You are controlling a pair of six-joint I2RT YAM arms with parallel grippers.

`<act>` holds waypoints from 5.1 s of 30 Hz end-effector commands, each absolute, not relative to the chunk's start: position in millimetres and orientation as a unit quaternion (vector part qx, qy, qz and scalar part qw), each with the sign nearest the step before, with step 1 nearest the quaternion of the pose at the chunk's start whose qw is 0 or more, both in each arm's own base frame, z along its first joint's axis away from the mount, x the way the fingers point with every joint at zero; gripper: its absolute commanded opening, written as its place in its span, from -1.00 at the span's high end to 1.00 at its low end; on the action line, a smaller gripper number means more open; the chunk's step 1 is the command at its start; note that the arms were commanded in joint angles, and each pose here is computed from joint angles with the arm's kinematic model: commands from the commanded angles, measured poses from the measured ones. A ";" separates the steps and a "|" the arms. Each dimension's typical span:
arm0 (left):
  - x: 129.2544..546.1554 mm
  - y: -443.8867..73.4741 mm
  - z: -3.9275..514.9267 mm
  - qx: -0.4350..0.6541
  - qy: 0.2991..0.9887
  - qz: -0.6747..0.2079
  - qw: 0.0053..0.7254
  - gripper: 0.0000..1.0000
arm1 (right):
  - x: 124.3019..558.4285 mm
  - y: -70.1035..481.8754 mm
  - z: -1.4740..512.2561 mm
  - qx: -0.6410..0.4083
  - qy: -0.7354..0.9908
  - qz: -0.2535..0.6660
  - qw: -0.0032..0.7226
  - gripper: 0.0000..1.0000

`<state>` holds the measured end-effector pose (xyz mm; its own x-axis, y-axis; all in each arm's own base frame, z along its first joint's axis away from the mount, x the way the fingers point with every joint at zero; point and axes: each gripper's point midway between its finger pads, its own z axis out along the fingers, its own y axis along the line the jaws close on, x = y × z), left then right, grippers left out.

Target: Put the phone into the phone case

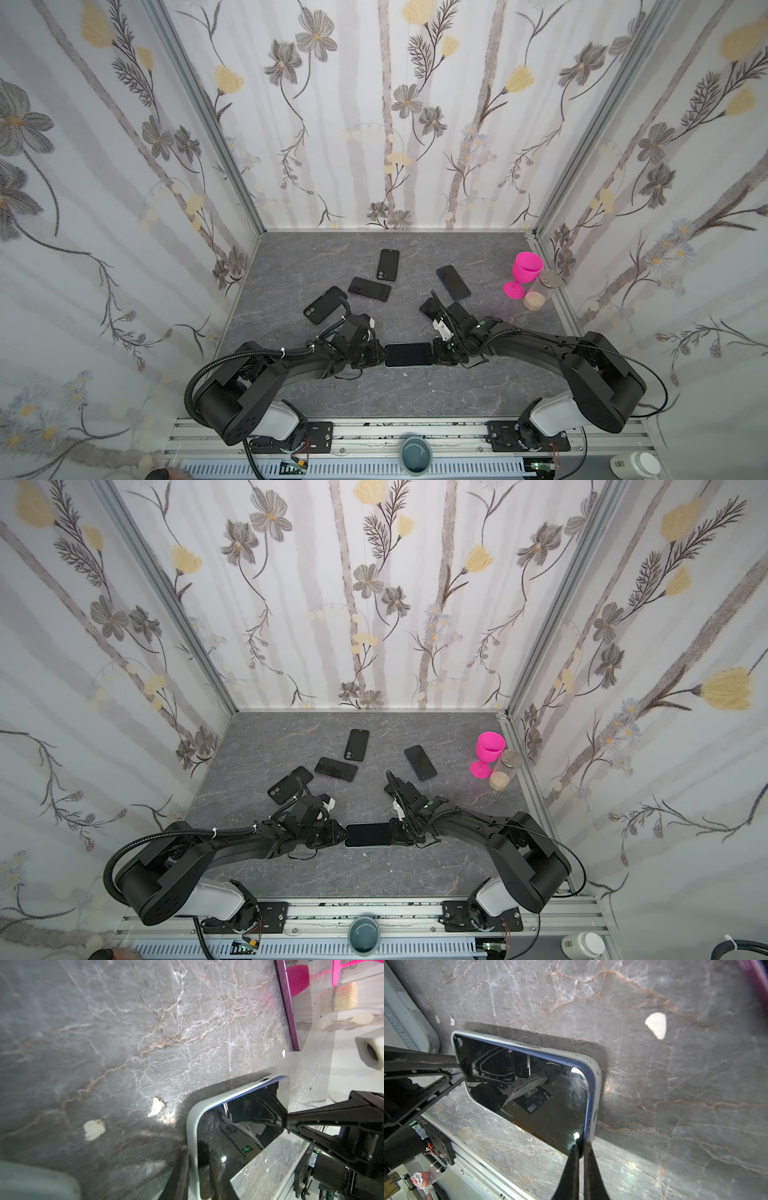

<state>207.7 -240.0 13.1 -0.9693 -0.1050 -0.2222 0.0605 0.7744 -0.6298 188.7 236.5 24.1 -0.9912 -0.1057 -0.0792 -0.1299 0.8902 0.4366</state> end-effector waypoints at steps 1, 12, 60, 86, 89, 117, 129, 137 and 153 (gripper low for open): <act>189.2 -221.3 -10.0 -0.022 0.954 -0.286 0.083 0.57 | 182.2 227.5 9.8 -0.061 0.977 0.202 0.014 0.88; 188.6 -221.3 -9.3 -0.023 0.953 -0.290 0.085 0.56 | 177.4 224.1 -5.9 -0.060 0.979 0.196 0.003 0.88; 223.7 -243.7 32.9 -0.008 0.930 -0.331 0.157 0.54 | 234.4 247.0 48.9 -0.084 0.971 0.195 0.113 0.71; 227.2 -243.6 28.8 -0.011 0.933 -0.323 0.156 0.57 | 232.8 240.8 37.5 -0.093 0.976 0.169 0.097 0.71; 226.6 -242.9 26.8 -0.012 0.934 -0.321 0.154 0.57 | 232.0 240.2 34.9 -0.092 0.977 0.166 0.094 0.71; 225.4 -245.0 19.7 -0.003 0.937 -0.318 0.142 0.57 | 219.4 227.5 -2.8 -0.099 0.987 0.116 0.040 0.71; 238.2 -248.2 40.1 0.005 0.929 -0.327 0.173 0.57 | 243.9 248.9 46.4 -0.134 0.973 0.140 0.123 0.61; 267.5 -235.3 101.7 0.043 0.905 -0.302 0.296 0.38 | 262.9 287.4 148.4 -0.221 0.906 0.230 0.279 0.47; 252.0 -194.3 239.3 0.227 0.729 -0.231 0.603 -0.87 | 210.6 312.2 224.4 -0.622 0.586 0.222 0.469 -0.91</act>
<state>262.6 -183.7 231.4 -0.2941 -0.0643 -0.9536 0.4961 0.8426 -0.2098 235.9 303.9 232.1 -0.0681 -0.4756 -0.8770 -0.9088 0.3923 -0.1421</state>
